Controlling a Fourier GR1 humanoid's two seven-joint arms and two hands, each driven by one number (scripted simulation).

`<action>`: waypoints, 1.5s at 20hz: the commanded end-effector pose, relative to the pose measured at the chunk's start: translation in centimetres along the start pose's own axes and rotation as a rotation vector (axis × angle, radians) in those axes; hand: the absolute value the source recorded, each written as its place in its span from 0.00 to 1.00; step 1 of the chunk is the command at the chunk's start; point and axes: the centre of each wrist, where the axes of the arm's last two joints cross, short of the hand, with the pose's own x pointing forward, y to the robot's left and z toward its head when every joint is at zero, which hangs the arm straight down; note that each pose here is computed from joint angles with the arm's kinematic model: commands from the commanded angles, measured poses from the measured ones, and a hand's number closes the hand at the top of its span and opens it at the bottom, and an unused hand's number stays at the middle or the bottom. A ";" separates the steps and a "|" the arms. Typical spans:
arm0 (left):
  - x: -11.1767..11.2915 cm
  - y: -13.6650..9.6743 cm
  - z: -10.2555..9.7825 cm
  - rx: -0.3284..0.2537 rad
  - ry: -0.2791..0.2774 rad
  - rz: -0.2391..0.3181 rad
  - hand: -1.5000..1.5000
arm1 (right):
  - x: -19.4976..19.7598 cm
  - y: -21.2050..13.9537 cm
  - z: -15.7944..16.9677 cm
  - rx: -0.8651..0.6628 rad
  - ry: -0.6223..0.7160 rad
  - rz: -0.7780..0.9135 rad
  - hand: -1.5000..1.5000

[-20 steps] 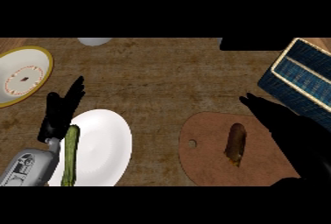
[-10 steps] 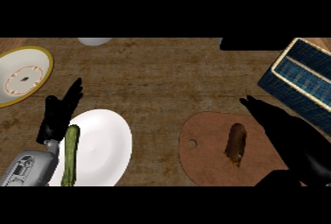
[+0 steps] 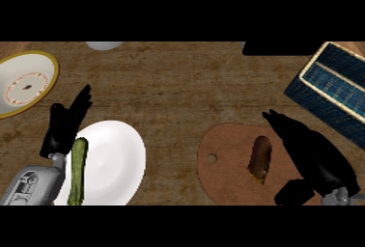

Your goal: Pick the sweet potato from the cutting board and place it in the basket

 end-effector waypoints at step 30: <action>0.8 0.0 -1.5 -0.002 -0.002 0.008 0.50 | 0.8 5.8 -5.9 0.061 0.053 -0.012 0.00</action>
